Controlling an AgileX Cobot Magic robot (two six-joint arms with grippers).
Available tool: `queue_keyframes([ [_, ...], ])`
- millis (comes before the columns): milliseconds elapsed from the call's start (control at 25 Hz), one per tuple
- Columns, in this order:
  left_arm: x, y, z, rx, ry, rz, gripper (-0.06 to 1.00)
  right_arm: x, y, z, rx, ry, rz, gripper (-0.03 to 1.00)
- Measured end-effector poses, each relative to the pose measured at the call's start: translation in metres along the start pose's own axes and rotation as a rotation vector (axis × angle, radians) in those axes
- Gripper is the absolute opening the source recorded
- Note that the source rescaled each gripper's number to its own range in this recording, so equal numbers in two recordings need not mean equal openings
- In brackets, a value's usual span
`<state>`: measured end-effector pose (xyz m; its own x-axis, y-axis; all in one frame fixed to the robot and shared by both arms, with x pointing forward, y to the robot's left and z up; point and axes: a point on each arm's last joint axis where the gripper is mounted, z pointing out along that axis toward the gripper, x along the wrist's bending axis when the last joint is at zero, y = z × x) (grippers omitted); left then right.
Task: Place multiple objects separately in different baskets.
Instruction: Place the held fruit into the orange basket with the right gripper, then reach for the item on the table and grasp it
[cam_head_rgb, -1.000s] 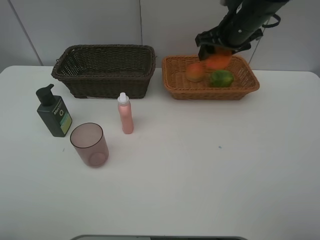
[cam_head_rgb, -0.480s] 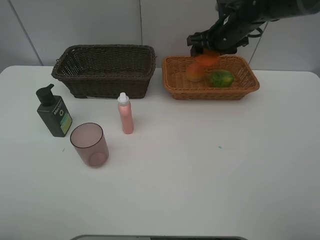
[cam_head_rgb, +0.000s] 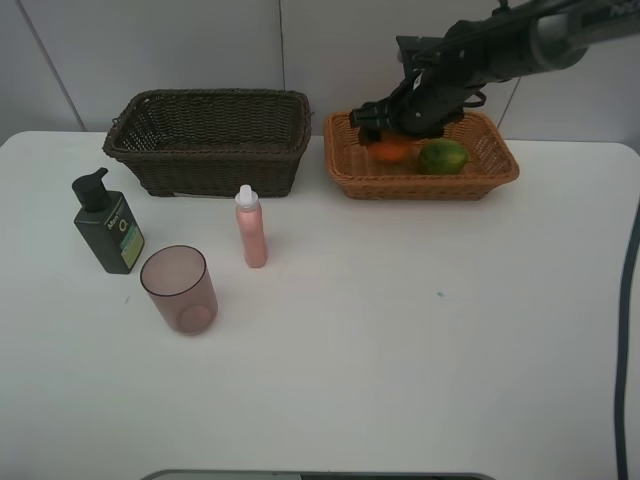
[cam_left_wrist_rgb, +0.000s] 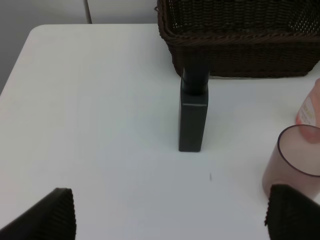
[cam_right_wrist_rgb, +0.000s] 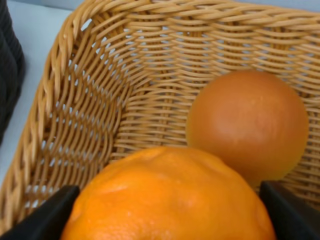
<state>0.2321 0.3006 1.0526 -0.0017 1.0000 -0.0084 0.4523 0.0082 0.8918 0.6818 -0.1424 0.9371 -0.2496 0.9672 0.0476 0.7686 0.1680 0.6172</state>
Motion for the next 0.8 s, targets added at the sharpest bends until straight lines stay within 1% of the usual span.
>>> queue_keyframes([
  [240, 0.0, 0.0, 0.0, 0.0, 0.0, 0.0, 0.98, 0.002, -0.001, 0.001, -0.002, 0.0, -0.012, 0.32],
  [280, 0.0, 0.0, 0.0, 0.0, 0.0, 0.0, 0.98, 0.003, -0.001, 0.001, -0.003, 0.001, -0.015, 0.34],
  [320, 0.0, 0.0, 0.0, 0.0, 0.0, 0.0, 0.98, 0.005, -0.001, 0.001, -0.005, 0.004, -0.019, 0.4],
  [360, 0.0, 0.0, 0.0, 0.0, 0.0, 0.0, 0.98, 0.007, 0.0, 0.001, -0.007, 0.007, -0.023, 0.5],
  [440, 0.0, 0.0, 0.0, 0.0, 0.0, 0.0, 0.98, 0.01, 0.0, 0.001, -0.011, 0.011, -0.03, 0.64],
  [480, 0.0, 0.0, 0.0, 0.0, 0.0, 0.0, 0.98, 0.011, 0.001, 0.0, -0.012, 0.012, -0.031, 0.68],
  [600, 0.0, 0.0, 0.0, 0.0, 0.0, 0.0, 0.98, 0.012, 0.001, -0.001, -0.006, 0.013, -0.035, 0.73],
  [800, 0.0, 0.0, 0.0, 0.0, 0.0, 0.0, 0.98, 0.015, 0.007, -0.023, 0.009, 0.006, -0.049, 0.74],
])
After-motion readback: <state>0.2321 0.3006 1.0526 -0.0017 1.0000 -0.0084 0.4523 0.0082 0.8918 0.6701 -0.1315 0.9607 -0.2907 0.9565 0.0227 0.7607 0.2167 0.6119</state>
